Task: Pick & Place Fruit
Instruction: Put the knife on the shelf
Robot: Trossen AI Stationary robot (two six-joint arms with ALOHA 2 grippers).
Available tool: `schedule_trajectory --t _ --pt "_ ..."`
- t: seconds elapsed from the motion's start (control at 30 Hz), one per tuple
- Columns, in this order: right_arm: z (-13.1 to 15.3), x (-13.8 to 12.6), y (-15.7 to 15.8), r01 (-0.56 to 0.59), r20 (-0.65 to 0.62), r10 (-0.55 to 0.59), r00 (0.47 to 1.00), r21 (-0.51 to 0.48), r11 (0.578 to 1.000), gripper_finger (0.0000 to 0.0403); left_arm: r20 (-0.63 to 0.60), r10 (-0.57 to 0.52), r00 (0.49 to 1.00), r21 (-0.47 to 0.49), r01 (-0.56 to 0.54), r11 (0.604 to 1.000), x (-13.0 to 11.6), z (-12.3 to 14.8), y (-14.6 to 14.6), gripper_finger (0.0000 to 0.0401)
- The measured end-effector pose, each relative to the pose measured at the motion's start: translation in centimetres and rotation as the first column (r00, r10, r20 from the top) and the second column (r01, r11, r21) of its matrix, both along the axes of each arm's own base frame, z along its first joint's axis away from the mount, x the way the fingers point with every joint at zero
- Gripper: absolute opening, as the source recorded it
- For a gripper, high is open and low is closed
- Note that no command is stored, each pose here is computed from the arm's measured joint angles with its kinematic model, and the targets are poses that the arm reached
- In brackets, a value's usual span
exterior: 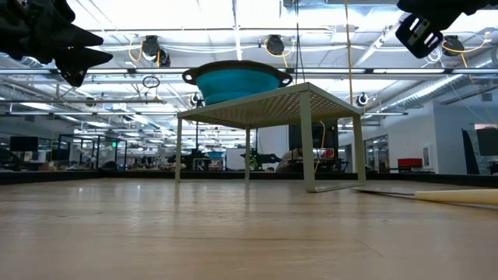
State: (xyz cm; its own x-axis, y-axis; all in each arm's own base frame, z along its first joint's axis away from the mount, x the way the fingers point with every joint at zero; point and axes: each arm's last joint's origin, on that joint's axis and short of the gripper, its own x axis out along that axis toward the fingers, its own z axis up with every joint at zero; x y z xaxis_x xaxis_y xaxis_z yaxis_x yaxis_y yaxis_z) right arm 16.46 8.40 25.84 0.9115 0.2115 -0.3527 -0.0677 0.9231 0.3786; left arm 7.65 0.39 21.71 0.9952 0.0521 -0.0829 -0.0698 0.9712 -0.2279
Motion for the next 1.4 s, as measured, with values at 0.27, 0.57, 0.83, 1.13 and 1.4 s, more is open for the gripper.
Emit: schedule_trajectory --t 0.27,0.57,0.83,1.13,1.4 --pt "0.7 1.4 1.9 -0.006 -0.094 0.006 0.996 -0.002 1.0 0.0 0.0 0.0 1.0 0.005 0.0 1.0 0.0 0.0 0.0 0.0177" --pt "1.7 3.3 3.5 0.093 -0.289 -0.069 0.955 0.069 0.993 0.0 0.001 -0.002 1.0 0.019 0.002 1.0 0.0 0.0 0.0 0.0177" --pt "2.1 5.3 5.7 0.199 -0.419 -0.127 0.899 0.133 0.971 0.0 0.001 -0.003 1.0 0.027 0.003 1.0 0.0 0.0 0.0 0.0177" --pt "2.1 7.4 7.1 0.339 -0.591 -0.244 0.769 0.054 0.939 0.0 0.015 -0.004 1.0 0.04 0.004 0.999 0.0 0.2 0.0 0.0177" --pt "1.3 8.6 7.7 0.442 -0.727 -0.272 0.63 0.048 0.896 0.0 0.014 -0.005 1.0 0.049 0.004 0.999 0.0 0.2 0.0 0.0177"
